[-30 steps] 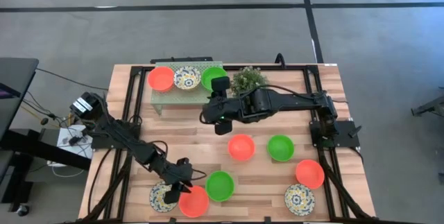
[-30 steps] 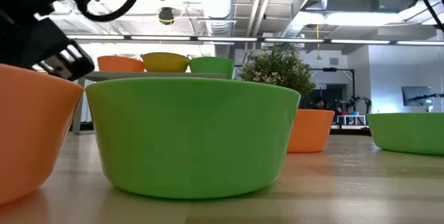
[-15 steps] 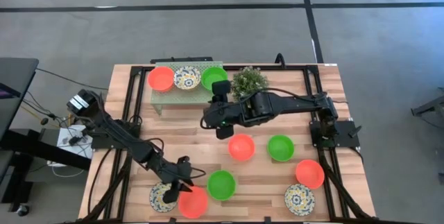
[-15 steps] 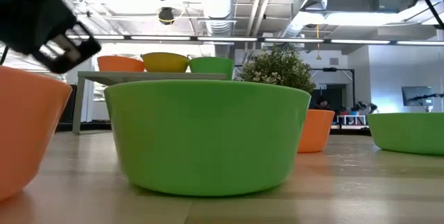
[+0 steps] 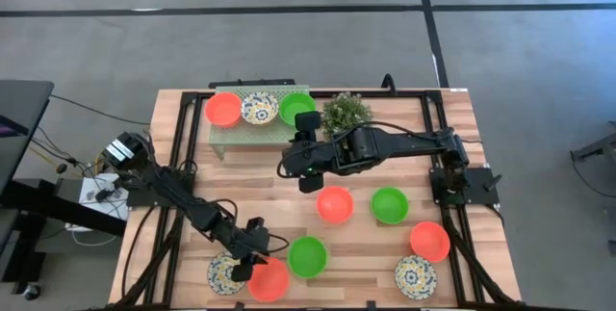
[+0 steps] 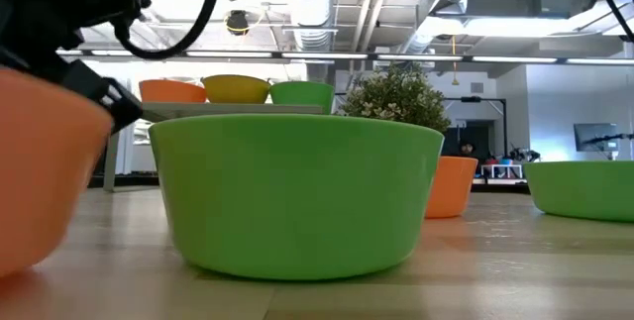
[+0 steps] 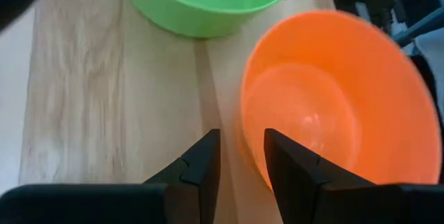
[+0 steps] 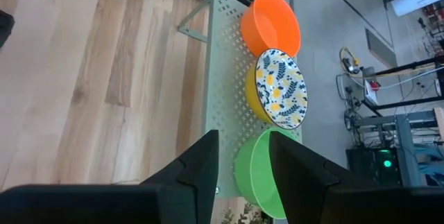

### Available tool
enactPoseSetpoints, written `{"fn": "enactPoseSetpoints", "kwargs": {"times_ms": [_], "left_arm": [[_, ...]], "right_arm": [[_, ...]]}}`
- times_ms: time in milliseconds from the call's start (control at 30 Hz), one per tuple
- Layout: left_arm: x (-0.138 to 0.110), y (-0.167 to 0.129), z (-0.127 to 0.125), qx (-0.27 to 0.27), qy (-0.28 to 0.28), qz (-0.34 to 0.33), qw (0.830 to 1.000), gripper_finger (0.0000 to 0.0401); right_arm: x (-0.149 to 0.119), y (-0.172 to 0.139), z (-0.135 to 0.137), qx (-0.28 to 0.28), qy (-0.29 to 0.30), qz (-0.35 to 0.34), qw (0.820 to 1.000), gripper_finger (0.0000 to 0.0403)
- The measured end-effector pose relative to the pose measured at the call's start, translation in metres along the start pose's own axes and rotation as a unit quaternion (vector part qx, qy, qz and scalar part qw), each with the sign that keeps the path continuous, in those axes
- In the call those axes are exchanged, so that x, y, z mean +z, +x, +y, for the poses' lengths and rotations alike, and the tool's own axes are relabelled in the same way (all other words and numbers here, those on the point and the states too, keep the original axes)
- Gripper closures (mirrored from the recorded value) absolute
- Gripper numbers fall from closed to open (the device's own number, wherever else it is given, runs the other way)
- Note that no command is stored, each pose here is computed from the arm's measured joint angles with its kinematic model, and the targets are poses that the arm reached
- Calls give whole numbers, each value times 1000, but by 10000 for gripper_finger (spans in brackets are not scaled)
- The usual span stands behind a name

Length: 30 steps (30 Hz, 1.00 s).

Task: Pick & Place Mini bowls
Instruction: Stack the orange bowl on top of the orange bowl on the shelf

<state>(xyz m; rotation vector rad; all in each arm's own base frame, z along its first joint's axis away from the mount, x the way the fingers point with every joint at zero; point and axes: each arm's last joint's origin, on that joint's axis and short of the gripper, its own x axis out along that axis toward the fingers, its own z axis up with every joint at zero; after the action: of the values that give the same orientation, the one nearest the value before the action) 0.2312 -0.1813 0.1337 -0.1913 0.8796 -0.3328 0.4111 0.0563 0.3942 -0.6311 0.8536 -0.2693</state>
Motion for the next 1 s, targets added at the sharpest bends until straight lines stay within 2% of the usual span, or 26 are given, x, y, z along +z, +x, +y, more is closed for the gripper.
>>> {"fn": "enactPoseSetpoints", "kwargs": {"times_ms": [133, 300, 433, 533, 733, 867, 1000], "left_arm": [[-1, 1, 0, 1, 2, 2, 1000, 304], [8, -8, 3, 5, -5, -21, 1000, 385], [24, -33, 10, 15, -25, -55, 998, 391], [39, -66, 21, 40, -45, -98, 993, 393], [54, -154, 57, 110, -114, -212, 964, 394], [45, -207, 79, 173, -139, -280, 934, 394], [32, -239, 96, 241, -152, -315, 905, 394]], "right_arm": [[0, 0, 0, 0, 0, 0, 1000, 280], [-1, -2, 4, 5, -16, 5, 1000, 286], [-5, -10, 15, 23, -50, 31, 998, 297], [-10, -16, 23, 36, -76, 53, 995, 309], [-21, -21, 27, 39, -65, 108, 991, 341], [-30, -18, 21, 39, -57, 142, 987, 364], [-35, -18, 13, 39, -61, 158, 985, 394]]}}
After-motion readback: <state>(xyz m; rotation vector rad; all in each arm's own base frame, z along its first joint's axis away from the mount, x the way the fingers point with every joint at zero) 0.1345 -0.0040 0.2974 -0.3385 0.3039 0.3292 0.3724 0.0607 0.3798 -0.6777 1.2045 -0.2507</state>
